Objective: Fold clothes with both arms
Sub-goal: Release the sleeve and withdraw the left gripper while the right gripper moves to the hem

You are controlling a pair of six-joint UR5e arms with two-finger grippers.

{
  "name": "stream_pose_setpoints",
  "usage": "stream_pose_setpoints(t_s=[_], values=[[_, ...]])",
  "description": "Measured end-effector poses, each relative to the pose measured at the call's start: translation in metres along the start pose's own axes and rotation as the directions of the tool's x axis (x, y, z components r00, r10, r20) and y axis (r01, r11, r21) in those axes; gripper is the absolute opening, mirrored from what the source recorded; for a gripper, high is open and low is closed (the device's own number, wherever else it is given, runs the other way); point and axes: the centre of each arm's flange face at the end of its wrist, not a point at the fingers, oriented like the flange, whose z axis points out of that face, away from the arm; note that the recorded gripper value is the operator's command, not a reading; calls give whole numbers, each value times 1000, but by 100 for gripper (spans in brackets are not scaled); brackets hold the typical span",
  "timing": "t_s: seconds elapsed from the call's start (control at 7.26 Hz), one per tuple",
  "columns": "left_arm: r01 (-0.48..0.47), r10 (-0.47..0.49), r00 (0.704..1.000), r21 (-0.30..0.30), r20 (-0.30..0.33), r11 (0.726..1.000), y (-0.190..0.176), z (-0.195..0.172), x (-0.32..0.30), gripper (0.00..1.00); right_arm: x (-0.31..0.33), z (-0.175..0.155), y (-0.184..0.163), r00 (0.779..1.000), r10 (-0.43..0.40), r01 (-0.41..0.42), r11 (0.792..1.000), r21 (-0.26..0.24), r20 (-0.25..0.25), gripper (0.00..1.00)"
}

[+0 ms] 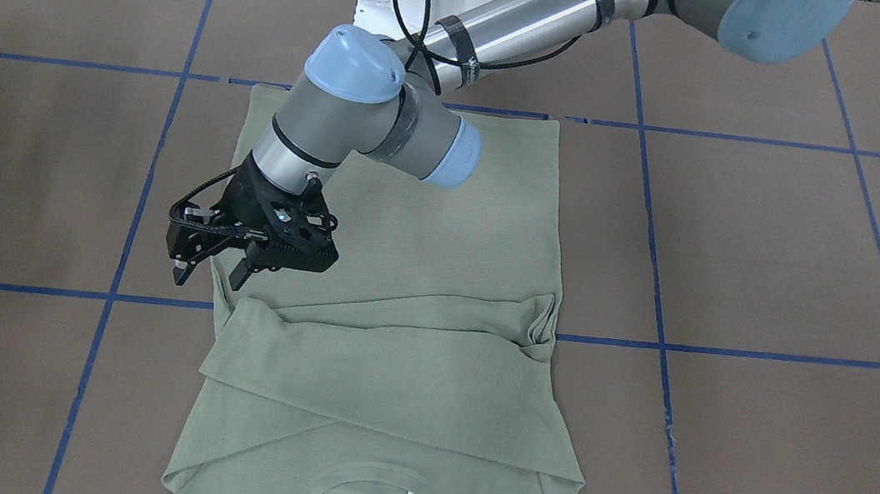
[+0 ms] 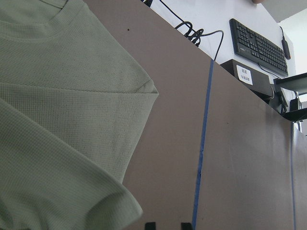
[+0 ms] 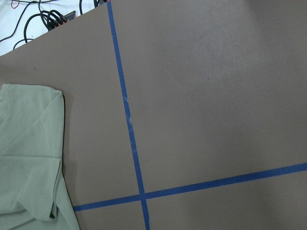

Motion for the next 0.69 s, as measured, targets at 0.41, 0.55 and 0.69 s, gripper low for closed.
stream_pose_setpoints(t_s=[0.41, 0.55, 0.69], values=[[-28, 25, 999, -70, -43, 997, -13, -52, -47, 65, -35, 18, 30, 998, 65, -65, 998, 10, 0, 100], [-68, 65, 997, -93, -31, 993, -26, -74, -78, 65, -61, 37, 57, 994, 107, -106, 994, 38, -9, 99], [-133, 132, 991, -99, -13, 986, -40, -97, -113, 64, -87, 57, 94, 989, 150, -149, 987, 58, -9, 97]])
